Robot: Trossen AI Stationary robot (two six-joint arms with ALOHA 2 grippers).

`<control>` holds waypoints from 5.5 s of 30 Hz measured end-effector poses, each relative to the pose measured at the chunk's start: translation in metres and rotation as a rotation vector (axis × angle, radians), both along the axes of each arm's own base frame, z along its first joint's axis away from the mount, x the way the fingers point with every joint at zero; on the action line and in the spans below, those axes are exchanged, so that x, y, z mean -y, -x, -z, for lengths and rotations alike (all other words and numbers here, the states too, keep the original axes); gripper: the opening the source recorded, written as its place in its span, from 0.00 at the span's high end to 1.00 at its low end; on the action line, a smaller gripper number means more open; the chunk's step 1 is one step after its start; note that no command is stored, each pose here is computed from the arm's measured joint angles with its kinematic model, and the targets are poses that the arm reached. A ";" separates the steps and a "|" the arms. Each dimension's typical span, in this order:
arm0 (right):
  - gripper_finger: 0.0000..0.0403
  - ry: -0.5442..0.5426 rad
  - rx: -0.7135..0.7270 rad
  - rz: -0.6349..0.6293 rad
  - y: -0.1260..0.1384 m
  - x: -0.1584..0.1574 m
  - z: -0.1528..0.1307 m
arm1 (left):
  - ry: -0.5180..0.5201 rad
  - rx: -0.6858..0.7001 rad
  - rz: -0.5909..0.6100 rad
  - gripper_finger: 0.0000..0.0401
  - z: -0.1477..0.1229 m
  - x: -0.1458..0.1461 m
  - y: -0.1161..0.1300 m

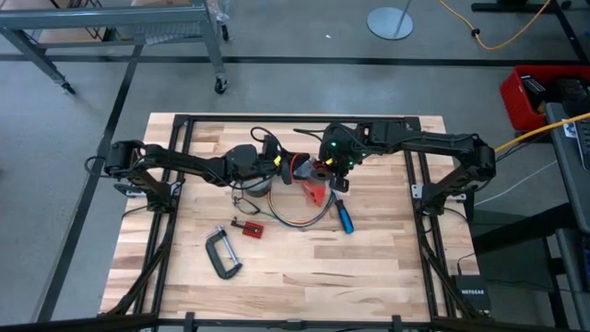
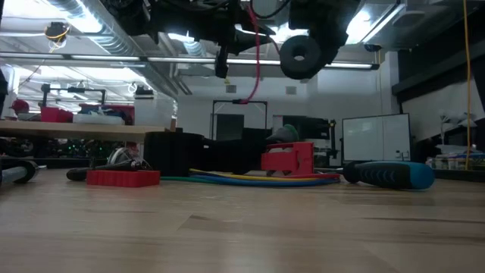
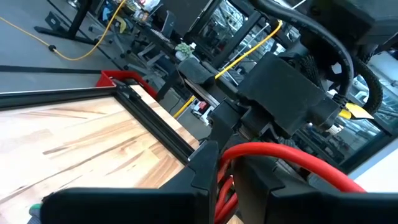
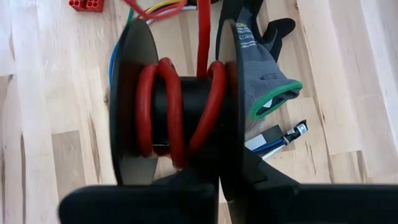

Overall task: Coil cords
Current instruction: Coil the red wire cable onto the black spool

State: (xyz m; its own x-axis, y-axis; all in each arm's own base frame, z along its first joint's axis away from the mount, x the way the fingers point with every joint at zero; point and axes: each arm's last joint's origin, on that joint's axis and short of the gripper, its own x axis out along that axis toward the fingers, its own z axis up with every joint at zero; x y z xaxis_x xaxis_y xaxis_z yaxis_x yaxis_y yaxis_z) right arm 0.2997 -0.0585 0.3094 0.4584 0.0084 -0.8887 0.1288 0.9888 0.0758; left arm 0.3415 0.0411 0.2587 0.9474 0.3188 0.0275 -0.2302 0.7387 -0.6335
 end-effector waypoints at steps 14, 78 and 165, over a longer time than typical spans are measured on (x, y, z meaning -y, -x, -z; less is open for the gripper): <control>0.98 0.008 0.030 0.001 -0.003 0.001 -0.001 | 0.000 0.025 0.003 0.98 -0.003 0.000 0.000; 0.98 0.112 0.186 0.091 -0.015 0.007 -0.011 | -0.180 0.189 0.126 0.97 -0.044 0.007 0.018; 0.98 -0.105 0.528 -0.116 -0.035 0.001 -0.034 | -0.298 -0.662 0.686 0.63 -0.029 0.029 0.118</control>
